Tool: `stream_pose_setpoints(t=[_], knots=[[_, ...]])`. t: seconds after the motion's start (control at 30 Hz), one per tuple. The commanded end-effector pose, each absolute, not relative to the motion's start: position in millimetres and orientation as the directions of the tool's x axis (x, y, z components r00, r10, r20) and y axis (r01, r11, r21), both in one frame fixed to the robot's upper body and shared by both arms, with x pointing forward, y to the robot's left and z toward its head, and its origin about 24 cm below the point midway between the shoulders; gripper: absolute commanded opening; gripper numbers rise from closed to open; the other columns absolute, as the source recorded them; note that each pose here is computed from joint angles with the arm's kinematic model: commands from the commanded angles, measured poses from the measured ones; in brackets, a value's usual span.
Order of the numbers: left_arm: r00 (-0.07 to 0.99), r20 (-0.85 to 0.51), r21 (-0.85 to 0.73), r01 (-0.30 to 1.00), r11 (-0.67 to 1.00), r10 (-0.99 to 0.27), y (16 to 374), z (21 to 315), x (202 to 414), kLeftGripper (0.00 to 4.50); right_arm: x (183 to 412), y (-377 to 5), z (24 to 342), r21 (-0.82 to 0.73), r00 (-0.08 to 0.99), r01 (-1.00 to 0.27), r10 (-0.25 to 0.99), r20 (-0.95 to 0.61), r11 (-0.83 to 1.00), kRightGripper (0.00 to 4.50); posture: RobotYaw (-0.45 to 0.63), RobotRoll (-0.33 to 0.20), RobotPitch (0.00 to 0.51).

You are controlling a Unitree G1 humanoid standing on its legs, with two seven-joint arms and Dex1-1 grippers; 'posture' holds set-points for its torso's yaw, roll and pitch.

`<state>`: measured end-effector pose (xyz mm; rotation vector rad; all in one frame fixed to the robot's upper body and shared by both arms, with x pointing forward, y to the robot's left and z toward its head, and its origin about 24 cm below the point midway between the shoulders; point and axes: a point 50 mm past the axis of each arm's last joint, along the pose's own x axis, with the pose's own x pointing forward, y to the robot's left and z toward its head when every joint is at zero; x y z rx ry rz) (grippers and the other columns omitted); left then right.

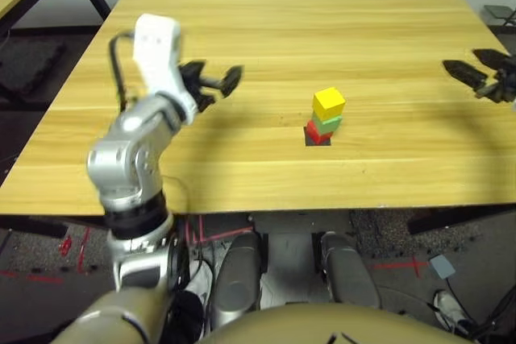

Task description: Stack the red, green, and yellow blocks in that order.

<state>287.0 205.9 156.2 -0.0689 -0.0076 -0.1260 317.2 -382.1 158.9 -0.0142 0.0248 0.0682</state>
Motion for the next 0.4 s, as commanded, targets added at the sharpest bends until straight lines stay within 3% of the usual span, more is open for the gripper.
stream_pose_setpoints(t=[0.03, 0.27, 0.4], knots=[[0.992, 0.069, -0.048, 0.109, 0.993, -0.106, 202, 149, 294, 4.47, 310, -396, 153, -0.045, 0.999, 0.04, -0.04, -0.012, 0.998, 4.5, 0.18, -0.055, 0.116], [0.987, 0.159, -0.015, -0.019, 1.0, 0.022, 217, 133, 299, 4.47, 299, -407, 135, -0.054, 0.991, 0.12, -0.123, -0.056, 0.991, 4.5, 0.17, -0.06, 0.104], [0.985, 0.128, 0.02, -0.118, 0.993, 0.114, 231, 117, 294, 4.47, 299, -405, 129, -0.046, 0.991, 0.117, -0.119, -0.062, 0.992, 4.5, 0.17, -0.066, 0.099]])
